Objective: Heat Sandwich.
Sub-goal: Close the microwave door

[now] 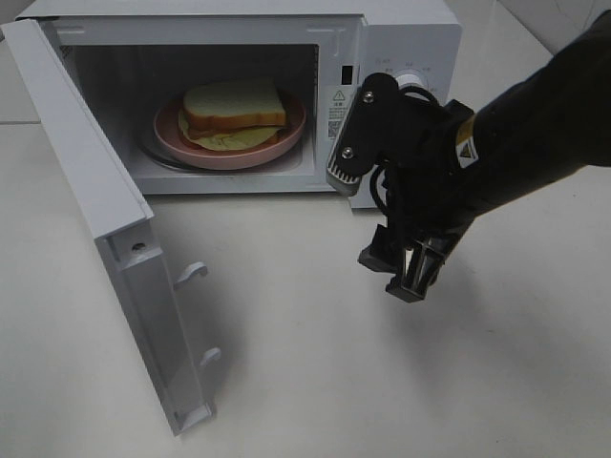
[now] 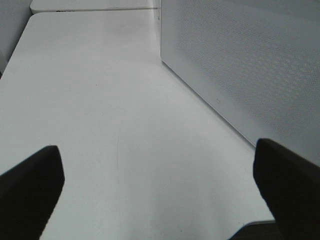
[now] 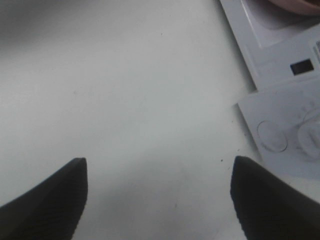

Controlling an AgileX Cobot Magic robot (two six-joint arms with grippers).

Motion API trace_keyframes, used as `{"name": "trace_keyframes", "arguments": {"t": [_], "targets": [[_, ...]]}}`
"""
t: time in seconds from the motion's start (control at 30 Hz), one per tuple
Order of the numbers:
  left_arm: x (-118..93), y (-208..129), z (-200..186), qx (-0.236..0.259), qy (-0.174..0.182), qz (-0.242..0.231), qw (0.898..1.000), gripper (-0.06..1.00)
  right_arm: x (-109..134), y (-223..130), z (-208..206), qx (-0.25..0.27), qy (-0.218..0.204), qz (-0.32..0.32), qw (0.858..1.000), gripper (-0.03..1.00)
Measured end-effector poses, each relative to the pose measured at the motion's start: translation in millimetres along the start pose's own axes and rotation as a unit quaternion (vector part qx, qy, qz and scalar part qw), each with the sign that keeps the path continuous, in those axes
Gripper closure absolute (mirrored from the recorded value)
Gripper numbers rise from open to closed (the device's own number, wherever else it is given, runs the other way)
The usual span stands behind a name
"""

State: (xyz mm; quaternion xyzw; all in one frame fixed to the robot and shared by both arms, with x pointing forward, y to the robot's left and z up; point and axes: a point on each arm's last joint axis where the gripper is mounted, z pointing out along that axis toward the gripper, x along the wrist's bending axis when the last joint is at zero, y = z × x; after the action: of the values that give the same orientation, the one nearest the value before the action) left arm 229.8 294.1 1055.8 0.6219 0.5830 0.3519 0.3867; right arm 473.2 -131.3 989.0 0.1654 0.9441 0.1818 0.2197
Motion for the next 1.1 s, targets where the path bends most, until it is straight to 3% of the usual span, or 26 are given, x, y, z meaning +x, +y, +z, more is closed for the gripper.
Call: {"name": "trace_keyframes", "arguments": {"t": [0.4,0.63,1.1], "targets": [[0,0,0,0.0,0.0,0.0,1.0,-0.03,15,-28,-30,0.038,0.01,0.11,0.993,0.21],[0,0,0,0.0,0.0,0.0,1.0,-0.03,20,-42,-56,0.085,0.013,0.211,0.974,0.21],[0,0,0,0.0,0.0,0.0,1.0,-0.03,31,-70,-119,0.114,0.0,0.278,0.954,0.21]]}}
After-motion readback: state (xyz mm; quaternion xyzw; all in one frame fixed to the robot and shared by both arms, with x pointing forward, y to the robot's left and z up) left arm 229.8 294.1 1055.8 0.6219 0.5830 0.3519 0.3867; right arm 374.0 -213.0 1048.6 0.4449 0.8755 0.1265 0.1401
